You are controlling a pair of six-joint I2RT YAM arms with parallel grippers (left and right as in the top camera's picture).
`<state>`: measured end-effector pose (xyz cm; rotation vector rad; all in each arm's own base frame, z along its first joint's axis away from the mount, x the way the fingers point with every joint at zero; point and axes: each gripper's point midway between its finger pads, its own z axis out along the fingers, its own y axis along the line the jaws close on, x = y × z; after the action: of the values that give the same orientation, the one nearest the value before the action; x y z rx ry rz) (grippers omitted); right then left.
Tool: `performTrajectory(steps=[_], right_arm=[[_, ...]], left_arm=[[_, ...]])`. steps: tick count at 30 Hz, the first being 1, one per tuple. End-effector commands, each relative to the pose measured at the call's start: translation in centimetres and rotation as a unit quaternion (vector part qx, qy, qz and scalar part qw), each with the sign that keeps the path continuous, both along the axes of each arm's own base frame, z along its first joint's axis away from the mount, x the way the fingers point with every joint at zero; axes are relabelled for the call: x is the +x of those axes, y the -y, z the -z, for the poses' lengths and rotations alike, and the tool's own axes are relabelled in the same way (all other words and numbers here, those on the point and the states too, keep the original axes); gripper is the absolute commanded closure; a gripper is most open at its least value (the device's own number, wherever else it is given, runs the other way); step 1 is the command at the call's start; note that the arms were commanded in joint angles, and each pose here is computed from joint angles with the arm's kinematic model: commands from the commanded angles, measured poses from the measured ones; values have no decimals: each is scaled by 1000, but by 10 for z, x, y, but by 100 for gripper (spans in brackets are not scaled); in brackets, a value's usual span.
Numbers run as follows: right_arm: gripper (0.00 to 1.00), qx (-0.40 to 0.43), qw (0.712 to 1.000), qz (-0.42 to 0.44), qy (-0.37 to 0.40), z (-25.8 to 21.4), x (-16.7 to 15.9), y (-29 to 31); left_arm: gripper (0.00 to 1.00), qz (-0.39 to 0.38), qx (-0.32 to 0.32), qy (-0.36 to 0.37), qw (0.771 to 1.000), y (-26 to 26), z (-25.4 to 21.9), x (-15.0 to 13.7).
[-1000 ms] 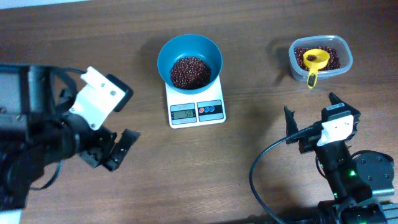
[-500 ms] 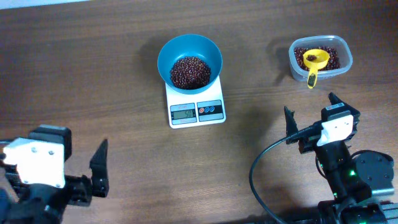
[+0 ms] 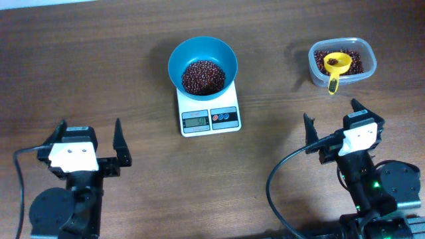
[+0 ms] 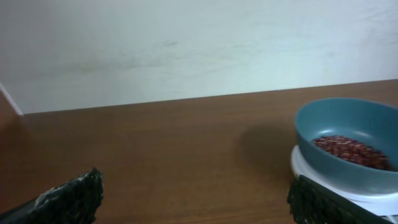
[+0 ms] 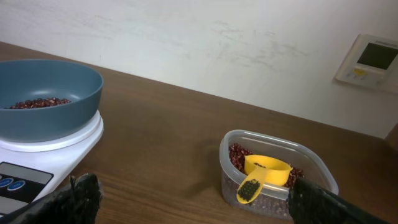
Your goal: Scoop item into bowl and weigh 50g on scale
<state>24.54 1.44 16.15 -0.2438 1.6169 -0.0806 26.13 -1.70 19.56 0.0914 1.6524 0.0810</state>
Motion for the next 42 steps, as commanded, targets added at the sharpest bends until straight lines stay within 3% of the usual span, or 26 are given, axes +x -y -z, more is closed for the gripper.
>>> performTrajectory(steps=[1,12,20,23,40,42], right_arm=[[1,0,1000,6,-3,4,0,2],[1,0,1000,6,-3,4,0,2],[1,0,1000,6,-3,4,0,2],[1,0,1000,6,-3,4,0,2],[1,0,1000,6,-3,4,0,2],[1,0,1000,6,-3,4,0,2]], left_arm=[[1,-29,31,6,999,-11,-1,-1],[1,-11,13,65,998,-5,6,-7],[1,5,35,-58,998,-2,67,-11],[1,13,37,-74,996,1,74,-12],[1,-26,23,15,999,-13,33,-16],[1,-28,-11,13,999,-12,34,-17]])
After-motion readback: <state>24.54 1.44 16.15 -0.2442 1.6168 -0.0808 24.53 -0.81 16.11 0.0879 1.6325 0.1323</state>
